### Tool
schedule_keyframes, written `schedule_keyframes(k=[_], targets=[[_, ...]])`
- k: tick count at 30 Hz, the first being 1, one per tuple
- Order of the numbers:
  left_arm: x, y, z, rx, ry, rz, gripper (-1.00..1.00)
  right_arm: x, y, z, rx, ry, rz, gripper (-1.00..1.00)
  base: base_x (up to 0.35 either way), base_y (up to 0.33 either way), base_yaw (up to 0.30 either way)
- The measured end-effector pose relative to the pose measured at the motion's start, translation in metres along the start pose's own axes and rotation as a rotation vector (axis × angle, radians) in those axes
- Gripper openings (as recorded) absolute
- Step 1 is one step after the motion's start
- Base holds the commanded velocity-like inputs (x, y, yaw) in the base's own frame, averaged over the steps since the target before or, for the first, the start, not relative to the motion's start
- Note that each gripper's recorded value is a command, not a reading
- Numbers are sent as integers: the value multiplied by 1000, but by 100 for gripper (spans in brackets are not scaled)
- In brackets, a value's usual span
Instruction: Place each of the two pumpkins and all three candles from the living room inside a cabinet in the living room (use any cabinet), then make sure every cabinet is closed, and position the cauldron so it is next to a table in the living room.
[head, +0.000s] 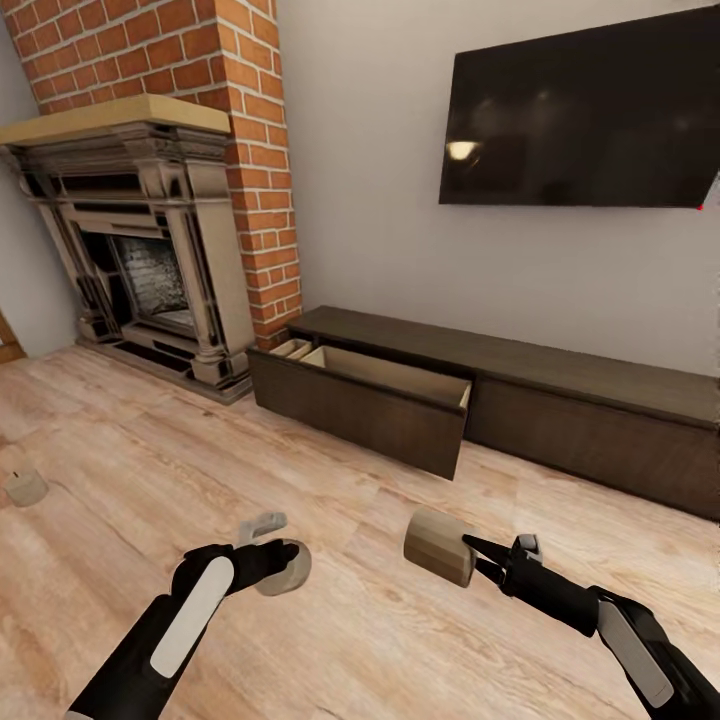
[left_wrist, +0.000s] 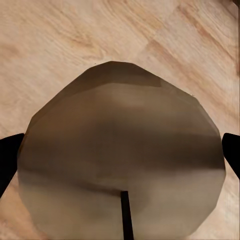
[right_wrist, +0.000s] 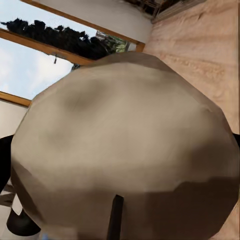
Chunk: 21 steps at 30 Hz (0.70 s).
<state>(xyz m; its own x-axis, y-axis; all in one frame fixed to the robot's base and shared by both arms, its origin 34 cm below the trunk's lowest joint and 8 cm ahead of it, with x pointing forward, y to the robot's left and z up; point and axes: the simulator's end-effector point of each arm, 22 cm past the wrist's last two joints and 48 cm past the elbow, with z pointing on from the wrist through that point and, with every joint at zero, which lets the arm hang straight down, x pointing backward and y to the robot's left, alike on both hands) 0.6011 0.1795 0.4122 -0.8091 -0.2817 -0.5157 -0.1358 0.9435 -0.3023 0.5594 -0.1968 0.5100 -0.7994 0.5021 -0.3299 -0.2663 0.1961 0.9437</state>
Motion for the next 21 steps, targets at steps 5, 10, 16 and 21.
schedule_keyframes(k=[5, 10, 16, 21], targets=[[0, 0, 0, 0, 0, 0, -100, 0, 0, 0, -1, 0, 0, -100, 292, 218, -108], [-1, 0, 0, 0, -1, 0, -100, 0, 0, 0, 0, 0, 0, -100, 292, 218, -89], [-1, 0, 0, 0, -1, -1, -100, 0, 0, 0, 0, 0, 0, -100, 288, 220, -196], [-1, 0, 0, 0, -1, -1, -100, 0, 0, 0, 0, 0, 0, -100, 280, 231, -212]])
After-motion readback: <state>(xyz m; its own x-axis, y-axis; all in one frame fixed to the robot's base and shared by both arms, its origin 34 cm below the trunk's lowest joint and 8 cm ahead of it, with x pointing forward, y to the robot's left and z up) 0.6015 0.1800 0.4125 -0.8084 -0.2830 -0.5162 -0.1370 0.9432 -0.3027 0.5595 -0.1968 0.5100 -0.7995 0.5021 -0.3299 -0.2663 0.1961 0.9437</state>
